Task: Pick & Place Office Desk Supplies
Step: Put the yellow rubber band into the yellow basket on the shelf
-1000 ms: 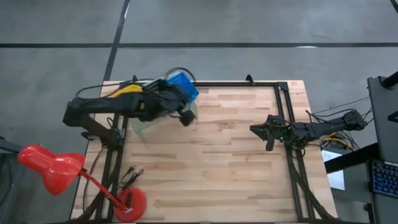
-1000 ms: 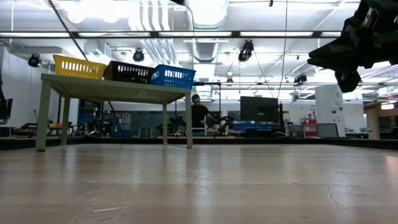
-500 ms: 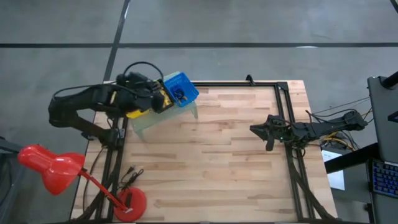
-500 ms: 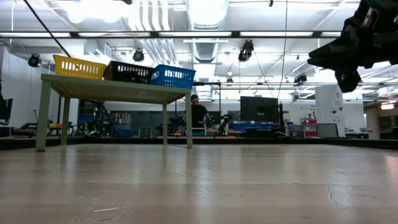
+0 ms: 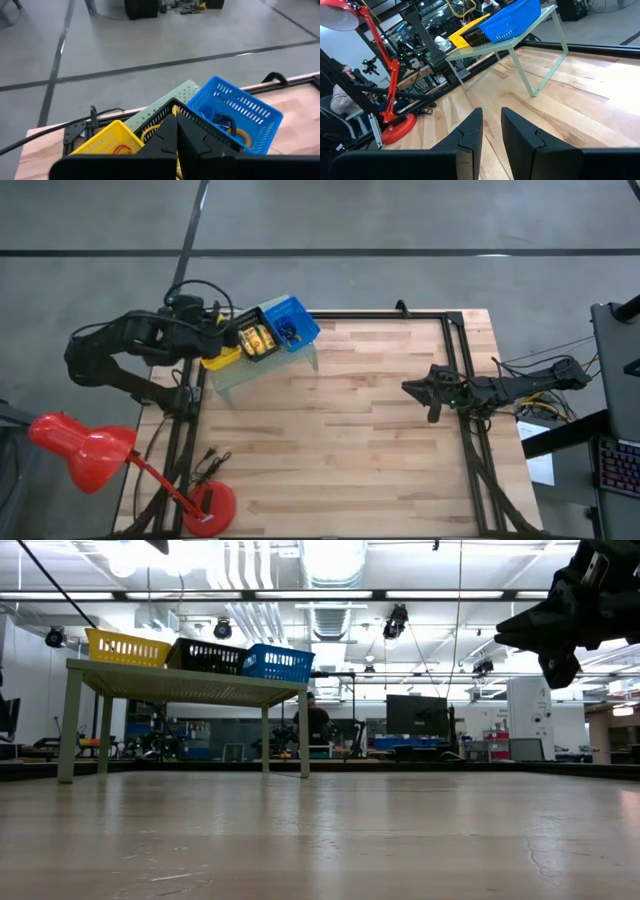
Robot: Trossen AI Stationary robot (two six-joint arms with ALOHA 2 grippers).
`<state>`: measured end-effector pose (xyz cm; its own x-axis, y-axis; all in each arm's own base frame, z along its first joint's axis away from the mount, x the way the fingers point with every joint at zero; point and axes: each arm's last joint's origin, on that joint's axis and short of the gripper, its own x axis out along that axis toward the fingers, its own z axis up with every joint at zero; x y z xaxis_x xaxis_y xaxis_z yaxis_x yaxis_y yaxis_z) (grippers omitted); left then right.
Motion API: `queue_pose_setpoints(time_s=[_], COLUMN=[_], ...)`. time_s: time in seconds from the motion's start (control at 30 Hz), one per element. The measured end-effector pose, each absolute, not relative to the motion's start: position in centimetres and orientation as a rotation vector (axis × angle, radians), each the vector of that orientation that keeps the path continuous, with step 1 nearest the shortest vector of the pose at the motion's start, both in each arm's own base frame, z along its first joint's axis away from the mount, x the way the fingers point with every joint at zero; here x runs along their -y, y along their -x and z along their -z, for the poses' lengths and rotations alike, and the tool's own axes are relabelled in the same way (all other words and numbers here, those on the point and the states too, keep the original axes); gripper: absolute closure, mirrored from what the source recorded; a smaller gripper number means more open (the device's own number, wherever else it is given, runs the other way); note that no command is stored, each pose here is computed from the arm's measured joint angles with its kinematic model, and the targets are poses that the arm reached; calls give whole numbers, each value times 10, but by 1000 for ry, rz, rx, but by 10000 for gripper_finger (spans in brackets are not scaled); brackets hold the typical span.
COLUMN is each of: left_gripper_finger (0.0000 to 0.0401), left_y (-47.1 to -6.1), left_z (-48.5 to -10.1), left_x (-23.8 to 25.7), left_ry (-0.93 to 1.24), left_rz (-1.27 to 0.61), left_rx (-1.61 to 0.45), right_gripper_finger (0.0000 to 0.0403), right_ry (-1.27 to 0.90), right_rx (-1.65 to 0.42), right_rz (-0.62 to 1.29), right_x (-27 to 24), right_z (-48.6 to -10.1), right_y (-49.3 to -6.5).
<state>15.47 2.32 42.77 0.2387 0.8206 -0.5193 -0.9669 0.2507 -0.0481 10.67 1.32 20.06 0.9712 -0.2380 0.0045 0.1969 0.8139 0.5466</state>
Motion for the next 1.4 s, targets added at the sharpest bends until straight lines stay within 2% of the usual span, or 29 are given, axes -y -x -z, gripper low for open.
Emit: queue_pose_setpoints(time_s=[0.6,0.8,1.17,1.4], left_gripper_finger=[401,401,399,361], left_y=[-111,-102,-93,-96], left_z=[-435,-411,-366,-355], left_x=[-21,-21,-21,-21], left_ry=[476,461,595,601], left_rz=[-1102,-1128,-1246,-1268], left_rx=[-502,-547,-521,-535], right_gripper_finger=[335,335,335,335], right_ry=[-575,-575,-575,-575], right_rx=[74,74,74,74], right_rz=[232,232,232,232], right_x=[-13,-13,-13,-13], right_z=[-201,-201,-201,-201], right_y=[-107,-107,-107,-107])
